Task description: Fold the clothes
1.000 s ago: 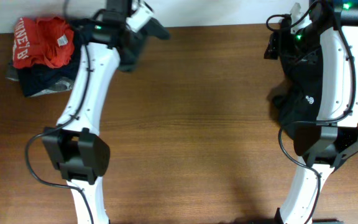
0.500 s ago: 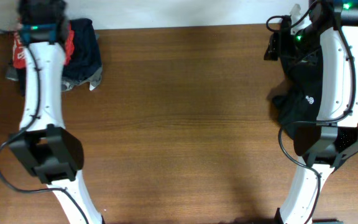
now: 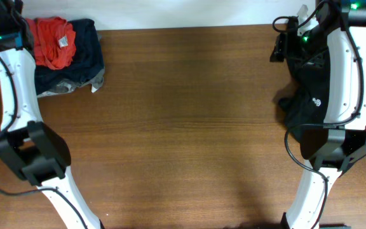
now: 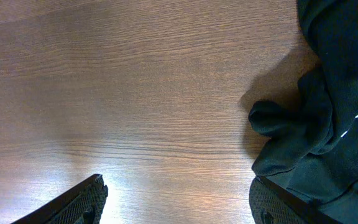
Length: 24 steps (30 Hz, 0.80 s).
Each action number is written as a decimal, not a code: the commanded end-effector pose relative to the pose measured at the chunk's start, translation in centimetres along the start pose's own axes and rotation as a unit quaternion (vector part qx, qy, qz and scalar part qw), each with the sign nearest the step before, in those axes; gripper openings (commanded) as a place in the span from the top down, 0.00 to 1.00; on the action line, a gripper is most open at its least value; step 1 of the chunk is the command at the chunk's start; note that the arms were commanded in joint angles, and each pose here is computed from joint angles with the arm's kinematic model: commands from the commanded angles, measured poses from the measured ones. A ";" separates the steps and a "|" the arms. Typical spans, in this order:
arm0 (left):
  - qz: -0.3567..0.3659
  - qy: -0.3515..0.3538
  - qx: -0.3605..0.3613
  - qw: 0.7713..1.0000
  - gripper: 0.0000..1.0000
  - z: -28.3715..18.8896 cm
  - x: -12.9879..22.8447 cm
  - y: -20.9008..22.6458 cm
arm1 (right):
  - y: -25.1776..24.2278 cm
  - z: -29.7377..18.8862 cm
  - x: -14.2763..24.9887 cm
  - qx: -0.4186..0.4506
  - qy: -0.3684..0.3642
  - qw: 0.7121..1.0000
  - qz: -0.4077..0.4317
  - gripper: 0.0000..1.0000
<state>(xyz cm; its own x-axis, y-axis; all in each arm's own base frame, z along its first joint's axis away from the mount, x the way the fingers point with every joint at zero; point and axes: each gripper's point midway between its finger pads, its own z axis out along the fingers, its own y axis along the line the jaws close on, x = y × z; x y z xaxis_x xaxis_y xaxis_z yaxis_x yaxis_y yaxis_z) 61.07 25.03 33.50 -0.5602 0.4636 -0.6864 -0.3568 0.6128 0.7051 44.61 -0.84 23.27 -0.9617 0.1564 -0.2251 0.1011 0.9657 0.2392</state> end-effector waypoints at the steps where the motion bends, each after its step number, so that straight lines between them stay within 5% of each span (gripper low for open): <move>1: 0.015 0.017 0.005 1.000 1.00 2.8 2.7 -2.0 | 0.2 0.6 0.2 0.002 0.011 1.000 0.002 0.22; 13: 0.002 0.050 0.050 0.998 1.00 4.2 5.3 -8.0 | 0.8 0.8 0.3 0.000 0.013 1.000 -0.005 0.22; 19: -0.007 0.041 0.153 0.987 0.99 2.1 4.0 -14.5 | 0.8 0.8 0.3 0.000 0.013 1.000 -0.005 0.22; 24: -0.003 -0.003 0.241 0.971 0.76 0.2 1.7 -20.0 | 0.8 0.8 0.3 0.000 0.013 1.000 -0.005 0.22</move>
<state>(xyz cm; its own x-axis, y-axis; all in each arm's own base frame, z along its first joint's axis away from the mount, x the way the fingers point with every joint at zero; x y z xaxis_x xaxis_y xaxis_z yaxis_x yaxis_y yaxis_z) 65.52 18.16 18.58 -0.6415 0.4285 -0.6363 -0.0765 0.7896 0.6088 44.63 -0.01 23.24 -0.9645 0.1395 -0.2242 0.0842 0.9672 0.2397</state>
